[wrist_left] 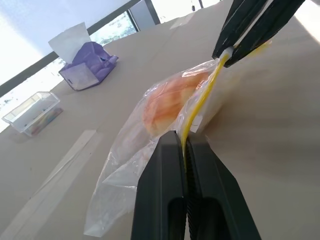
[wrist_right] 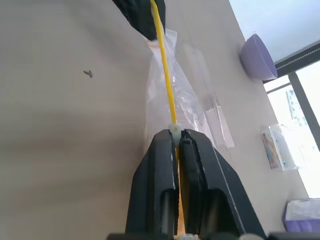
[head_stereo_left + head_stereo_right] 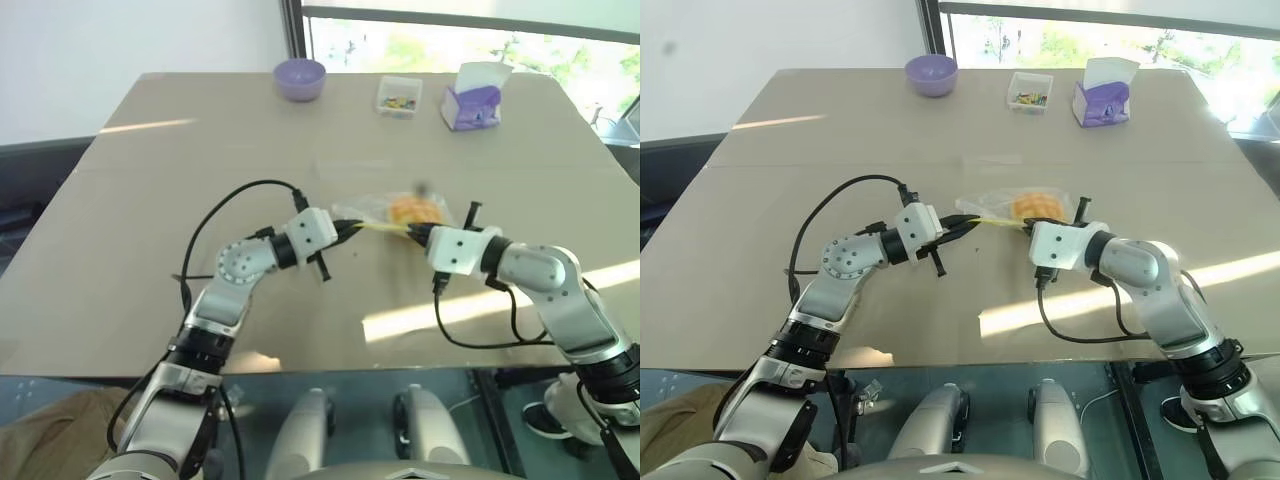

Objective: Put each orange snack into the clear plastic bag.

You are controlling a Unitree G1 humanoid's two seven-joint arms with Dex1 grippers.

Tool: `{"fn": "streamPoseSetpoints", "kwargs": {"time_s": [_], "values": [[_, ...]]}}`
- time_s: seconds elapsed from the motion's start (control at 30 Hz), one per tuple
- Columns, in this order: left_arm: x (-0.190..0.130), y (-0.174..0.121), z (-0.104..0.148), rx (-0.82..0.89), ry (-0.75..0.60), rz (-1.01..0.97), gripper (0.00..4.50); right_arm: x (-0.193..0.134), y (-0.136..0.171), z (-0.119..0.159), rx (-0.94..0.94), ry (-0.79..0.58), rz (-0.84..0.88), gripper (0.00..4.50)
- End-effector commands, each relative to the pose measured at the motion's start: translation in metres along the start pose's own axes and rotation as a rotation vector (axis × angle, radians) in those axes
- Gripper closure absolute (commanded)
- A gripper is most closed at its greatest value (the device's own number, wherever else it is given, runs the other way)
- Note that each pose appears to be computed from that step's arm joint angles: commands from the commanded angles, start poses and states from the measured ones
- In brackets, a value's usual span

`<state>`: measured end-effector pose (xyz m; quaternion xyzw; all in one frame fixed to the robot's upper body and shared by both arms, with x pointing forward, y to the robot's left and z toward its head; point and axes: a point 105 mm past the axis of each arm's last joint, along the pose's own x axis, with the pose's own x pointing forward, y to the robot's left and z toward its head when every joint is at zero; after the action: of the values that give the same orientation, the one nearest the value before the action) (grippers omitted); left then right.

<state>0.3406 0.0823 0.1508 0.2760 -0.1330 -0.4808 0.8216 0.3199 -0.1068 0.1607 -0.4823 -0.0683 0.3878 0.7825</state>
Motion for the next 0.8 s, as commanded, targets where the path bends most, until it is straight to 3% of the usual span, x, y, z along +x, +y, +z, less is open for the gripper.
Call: {"fn": "streamPoseSetpoints", "kwargs": {"time_s": [0.03, 0.8], "values": [[-0.020, 0.027, 0.005, 0.037, 0.019, 0.103, 4.50, -0.031, -0.028, -0.049, 0.007, 0.207, -0.123, 4.46], [-0.022, 0.030, 0.002, 0.036, 0.024, 0.106, 4.50, -0.061, -0.021, -0.088, 0.027, 0.332, -0.143, 4.46]]}}
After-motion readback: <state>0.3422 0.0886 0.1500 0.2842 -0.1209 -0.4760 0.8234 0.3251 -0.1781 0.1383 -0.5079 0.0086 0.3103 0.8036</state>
